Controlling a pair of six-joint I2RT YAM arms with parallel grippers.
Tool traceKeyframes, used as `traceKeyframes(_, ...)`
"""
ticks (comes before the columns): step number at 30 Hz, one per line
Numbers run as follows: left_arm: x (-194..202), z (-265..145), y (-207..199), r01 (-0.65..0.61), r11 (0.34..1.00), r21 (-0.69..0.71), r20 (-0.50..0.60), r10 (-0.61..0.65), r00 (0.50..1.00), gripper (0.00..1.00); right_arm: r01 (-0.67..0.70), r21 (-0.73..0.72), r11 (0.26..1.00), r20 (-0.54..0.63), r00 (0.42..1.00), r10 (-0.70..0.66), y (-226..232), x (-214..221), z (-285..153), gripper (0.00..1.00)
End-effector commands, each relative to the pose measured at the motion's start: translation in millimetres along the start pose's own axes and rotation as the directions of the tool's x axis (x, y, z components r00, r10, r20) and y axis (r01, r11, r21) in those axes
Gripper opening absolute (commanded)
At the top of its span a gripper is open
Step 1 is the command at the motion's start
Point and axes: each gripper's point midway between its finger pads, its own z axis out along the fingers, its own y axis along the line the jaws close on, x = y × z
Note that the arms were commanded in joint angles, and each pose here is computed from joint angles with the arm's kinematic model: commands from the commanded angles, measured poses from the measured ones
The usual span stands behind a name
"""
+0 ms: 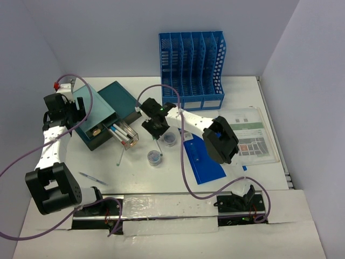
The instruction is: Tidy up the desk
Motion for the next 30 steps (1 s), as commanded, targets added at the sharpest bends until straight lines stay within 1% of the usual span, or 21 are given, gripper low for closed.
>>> traceKeyframes(1,-15.7,-1.9,-0.7,0.007,1.0,0.012,0.037,-0.007,0.999,0.86,0.034,0.003,0.999,0.01,0.999,-0.034,10.2,3.5,5.3,0.53)
traceKeyframes(5,-18.0,-6.2,-4.2,0.01,0.999,0.031,0.038,-0.011,0.999,0.86,0.035,-0.032,0.999,0.031,0.999,-0.034,23.9,5.2,8.6,0.53)
traceKeyframes(12,-22.7,-22.4,0.4,0.004,1.0,0.003,0.089,-0.004,0.996,0.86,0.065,-0.054,0.996,-0.032,0.997,-0.067,41.3,30.9,18.7,0.54)
traceKeyframes(17,-23.3,-24.8,-0.3,0.003,1.0,0.005,0.089,-0.003,0.996,0.86,0.101,-0.065,0.993,-0.033,0.994,-0.103,59.3,37.0,15.9,0.54)
traceKeyframes(23,-26.2,-27.5,0.2,0.003,1.0,0.004,0.102,-0.004,0.995,0.86,0.063,-0.002,0.998,-0.13,0.989,-0.063,49.0,63.6,29.6,0.53)
traceKeyframes(24,-26.1,-27.7,-0.1,0.003,1.0,0.006,0.102,-0.004,0.995,0.86,0.058,-0.003,0.998,-0.138,0.989,-0.058,48.5,67.1,30.3,0.5)
traceKeyframes(26,-25.6,-27.2,-0.5,0.003,1.0,0.007,0.102,-0.003,0.995,0.86,0.011,-0.007,1.0,-0.168,0.986,-0.012,47.0,81.7,32.0,0.41)
traceKeyframes(27,-25.6,-27.3,-0.5,0.003,1.0,0.008,0.102,-0.004,0.995,0.86,-0.009,-0.012,1.0,-0.172,0.985,0.007,46.2,85.4,32.1,0.34)
traceKeyframes(29,-25.6,-26.8,-1.3,0.002,1.0,0.012,0.102,-0.003,0.995,0.86,-0.034,-0.014,0.999,-0.175,0.984,0.031,43.8,90.9,31.6,0.27)
traceKeyframes(30,-25.0,-26.4,-1.9,0.002,1.0,0.014,0.101,-0.003,0.995,0.86,-0.042,-0.014,0.999,-0.176,0.984,0.039,43.0,94.4,30.0,0.18)
